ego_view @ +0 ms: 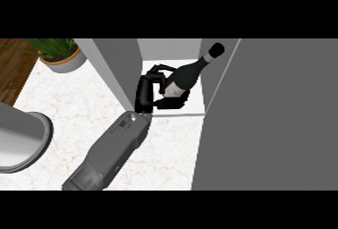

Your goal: Pick up the wine, place it into the cabinet and close the cabinet

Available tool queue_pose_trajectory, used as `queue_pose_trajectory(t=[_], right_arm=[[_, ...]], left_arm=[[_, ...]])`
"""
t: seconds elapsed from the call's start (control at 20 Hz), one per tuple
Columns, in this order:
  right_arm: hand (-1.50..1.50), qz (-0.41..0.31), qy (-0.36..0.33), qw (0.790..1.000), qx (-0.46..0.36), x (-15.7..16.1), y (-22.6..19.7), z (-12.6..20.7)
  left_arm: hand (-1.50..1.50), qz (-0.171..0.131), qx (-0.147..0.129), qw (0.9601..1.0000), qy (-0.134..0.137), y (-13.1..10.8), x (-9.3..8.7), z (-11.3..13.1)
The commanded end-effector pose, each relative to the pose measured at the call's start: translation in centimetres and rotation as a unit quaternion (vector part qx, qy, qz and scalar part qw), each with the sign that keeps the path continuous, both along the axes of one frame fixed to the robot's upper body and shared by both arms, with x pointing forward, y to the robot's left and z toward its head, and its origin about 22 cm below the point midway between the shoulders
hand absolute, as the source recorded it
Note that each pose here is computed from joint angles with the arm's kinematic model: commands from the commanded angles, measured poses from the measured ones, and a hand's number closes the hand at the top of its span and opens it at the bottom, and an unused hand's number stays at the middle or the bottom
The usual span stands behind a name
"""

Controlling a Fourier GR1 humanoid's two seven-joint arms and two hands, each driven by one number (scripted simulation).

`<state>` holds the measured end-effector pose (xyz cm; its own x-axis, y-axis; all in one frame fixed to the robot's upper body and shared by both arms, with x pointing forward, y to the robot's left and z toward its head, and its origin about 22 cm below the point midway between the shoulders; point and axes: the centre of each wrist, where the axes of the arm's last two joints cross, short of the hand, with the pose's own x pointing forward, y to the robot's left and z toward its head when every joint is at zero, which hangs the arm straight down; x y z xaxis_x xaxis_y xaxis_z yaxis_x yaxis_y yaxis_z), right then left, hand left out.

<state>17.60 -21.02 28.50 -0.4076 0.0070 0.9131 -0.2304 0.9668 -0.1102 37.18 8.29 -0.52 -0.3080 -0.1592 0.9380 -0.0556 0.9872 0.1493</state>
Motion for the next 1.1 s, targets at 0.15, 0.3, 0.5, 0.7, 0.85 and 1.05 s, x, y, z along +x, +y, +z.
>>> queue_pose_trajectory(t=[0.15,0.3,0.5,0.7,0.85,1.05], right_arm=[[-1.50,0.029,-0.009,1.000,0.003,-2.3,-0.4,0.3],[-1.50,0.029,0.000,1.000,-0.001,-1.8,0.4,0.0],[-1.50,0.029,-0.003,1.000,0.008,-2.3,-1.4,1.0],[-1.50,0.039,-0.001,0.999,0.008,-0.8,-0.1,0.7],[-1.50,0.040,-0.012,0.999,0.010,-1.8,0.0,-0.1],[-1.50,0.035,-0.013,0.999,-0.001,-1.0,0.3,0.6]], left_arm=[[1.50,0.017,-0.024,0.9996,-0.004,1.4,1.1,-1.0],[1.50,0.030,-0.041,0.9987,-0.007,1.9,1.4,-1.3],[1.50,0.036,-0.081,0.9961,0.003,2.7,2.8,-0.3],[1.50,0.046,-0.067,0.9966,0.010,2.1,3.8,0.6],[1.50,0.047,-0.072,0.9962,0.014,2.3,3.9,0.6],[1.50,0.054,-0.064,0.9965,0.008,2.6,4.9,1.9]])
